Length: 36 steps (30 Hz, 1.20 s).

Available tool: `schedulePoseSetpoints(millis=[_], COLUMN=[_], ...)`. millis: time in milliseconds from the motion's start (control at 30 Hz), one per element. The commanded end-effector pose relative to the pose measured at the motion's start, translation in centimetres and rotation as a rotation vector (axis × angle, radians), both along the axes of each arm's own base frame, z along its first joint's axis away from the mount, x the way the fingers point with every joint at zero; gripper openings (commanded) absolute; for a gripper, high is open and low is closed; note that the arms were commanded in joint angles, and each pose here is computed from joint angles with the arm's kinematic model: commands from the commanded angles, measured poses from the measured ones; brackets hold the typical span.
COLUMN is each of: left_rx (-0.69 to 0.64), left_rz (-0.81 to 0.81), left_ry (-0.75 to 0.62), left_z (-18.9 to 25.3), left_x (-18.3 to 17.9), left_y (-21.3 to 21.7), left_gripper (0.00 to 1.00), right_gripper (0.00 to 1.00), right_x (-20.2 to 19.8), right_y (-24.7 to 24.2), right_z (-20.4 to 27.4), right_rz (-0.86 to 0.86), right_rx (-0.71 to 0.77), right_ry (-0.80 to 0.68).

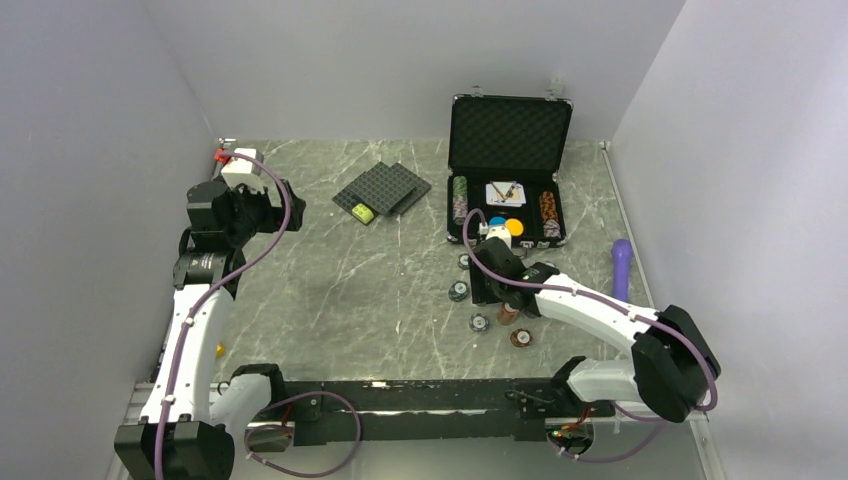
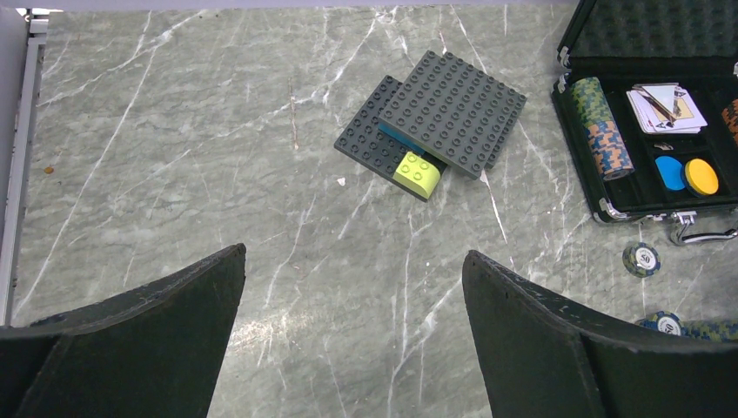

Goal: Pack up texas hold em set
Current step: Pick up the poker chip from the center of the board, then place the poker chip in the chip case.

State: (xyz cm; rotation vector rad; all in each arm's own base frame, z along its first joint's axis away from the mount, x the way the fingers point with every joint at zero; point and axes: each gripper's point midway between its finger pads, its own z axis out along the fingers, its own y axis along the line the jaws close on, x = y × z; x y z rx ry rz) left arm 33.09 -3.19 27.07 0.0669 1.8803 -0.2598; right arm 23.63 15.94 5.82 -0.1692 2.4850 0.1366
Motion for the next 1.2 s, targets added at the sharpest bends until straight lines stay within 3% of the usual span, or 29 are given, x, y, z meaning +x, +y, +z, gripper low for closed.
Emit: schedulePoseSetpoints(millis=[0, 133, 300, 700, 933, 1167], left_rx=[-0.003, -0.003, -0.003, -0.006, -0.002, -0.001], left_rz=[0.004, 0.005, 0.004, -0.001, 0.001, -0.002], left_ry=[-0.031, -0.033, -0.031, -0.040, -0.042, -0.048], left_z=[0.8, 0.8, 0.8, 1.1, 1.1, 1.4], left_x=[0.0, 0.0, 0.0, -0.1, -0.2, -0.1], left_y=[-0.1, 0.0, -0.1, -0.2, -0.1, -0.2], left_gripper=[0.98, 0.98, 0.98, 0.98, 0.98, 0.98], right_gripper=[0.52, 0.36, 0.00, 0.00, 0.00, 0.00], right_x=[1.0, 1.3, 2.0, 8.0, 14.7, 18.3], right_y=[0.7, 0.9, 0.7, 0.0, 0.0, 0.8], right_z=[0.1, 0.2, 2.0, 11.2, 11.2, 8.5], right_rz=[-0.011, -0.010, -0.015, -0.011, 0.032, 0.069], right_rx=[0.016, 0.021, -0.005, -0.053, 0.031, -0.026], right_ry=[-0.035, -0.044, -0.077, -0.253, -0.180, -0.096])
